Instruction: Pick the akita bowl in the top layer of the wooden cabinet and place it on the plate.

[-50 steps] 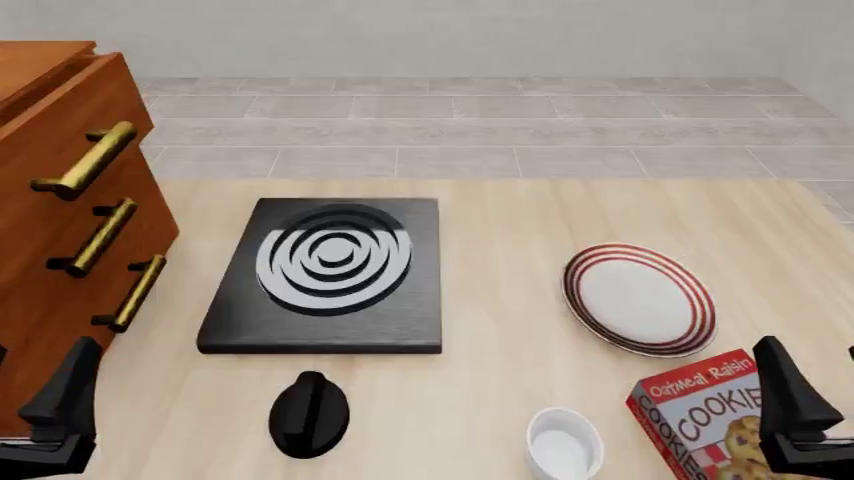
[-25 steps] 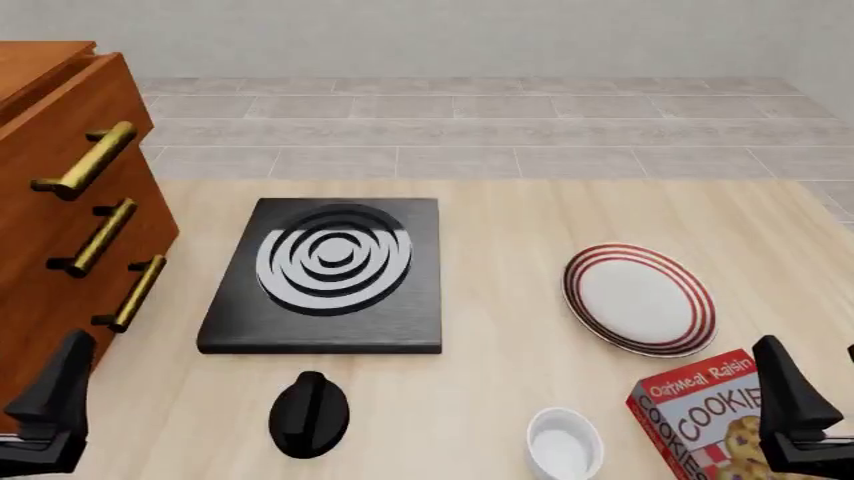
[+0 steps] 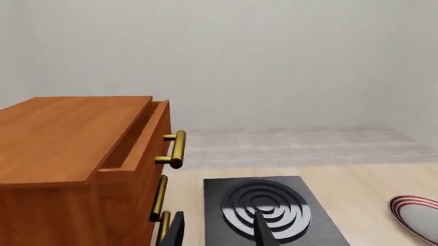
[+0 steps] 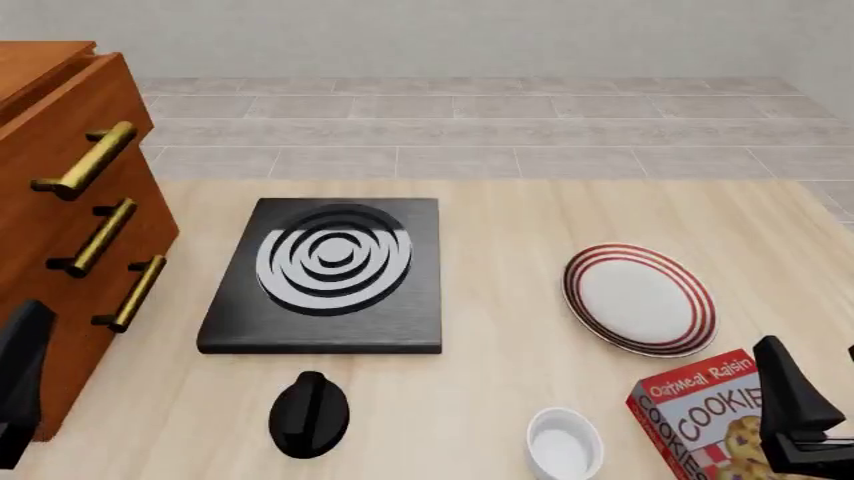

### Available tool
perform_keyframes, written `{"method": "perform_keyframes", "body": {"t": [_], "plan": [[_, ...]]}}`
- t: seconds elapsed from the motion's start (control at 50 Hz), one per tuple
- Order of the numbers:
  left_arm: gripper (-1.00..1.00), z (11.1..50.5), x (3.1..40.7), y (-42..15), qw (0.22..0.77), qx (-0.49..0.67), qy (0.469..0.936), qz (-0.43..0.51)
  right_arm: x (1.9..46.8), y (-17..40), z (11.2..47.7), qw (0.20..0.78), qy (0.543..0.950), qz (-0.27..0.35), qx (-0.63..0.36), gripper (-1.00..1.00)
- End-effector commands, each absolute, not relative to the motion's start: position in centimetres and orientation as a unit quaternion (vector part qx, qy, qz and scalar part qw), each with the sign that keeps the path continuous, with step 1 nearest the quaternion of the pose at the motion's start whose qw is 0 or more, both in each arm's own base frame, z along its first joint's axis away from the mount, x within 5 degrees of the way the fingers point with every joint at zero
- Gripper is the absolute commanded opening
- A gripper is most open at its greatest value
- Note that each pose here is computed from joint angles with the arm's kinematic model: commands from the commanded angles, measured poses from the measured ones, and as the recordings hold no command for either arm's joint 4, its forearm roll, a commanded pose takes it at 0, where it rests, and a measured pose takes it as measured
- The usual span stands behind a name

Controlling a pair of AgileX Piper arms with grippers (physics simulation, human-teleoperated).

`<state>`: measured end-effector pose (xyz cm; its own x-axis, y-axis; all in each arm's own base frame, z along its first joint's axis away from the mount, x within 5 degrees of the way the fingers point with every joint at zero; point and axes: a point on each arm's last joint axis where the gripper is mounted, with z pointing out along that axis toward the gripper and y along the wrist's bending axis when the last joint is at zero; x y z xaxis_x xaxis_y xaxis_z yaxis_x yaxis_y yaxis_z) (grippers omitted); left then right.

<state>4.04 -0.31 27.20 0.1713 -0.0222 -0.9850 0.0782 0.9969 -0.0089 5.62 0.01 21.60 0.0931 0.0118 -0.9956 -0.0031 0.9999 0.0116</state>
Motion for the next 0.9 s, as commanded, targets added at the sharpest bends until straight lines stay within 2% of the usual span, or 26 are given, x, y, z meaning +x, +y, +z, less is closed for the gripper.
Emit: {"method": "perform_keyframes", "body": {"t": [0.02,0.56,0.9], "plan": [[1.00,28.8,3.4,-0.4,0.774,0.041,0.631,-0.039,5.6,0.0,21.7,0.741,0.672,0.007,0.004,1.00],[1.00,36.2,-1.0,0.2,0.815,0.053,0.574,-0.063,5.6,0.0,21.7,0.741,0.671,0.009,0.004,1.00],[1.00,39.6,-1.6,0.3,0.822,0.060,0.561,-0.076,5.6,0.0,21.8,0.741,0.671,0.010,0.005,1.00]]}}
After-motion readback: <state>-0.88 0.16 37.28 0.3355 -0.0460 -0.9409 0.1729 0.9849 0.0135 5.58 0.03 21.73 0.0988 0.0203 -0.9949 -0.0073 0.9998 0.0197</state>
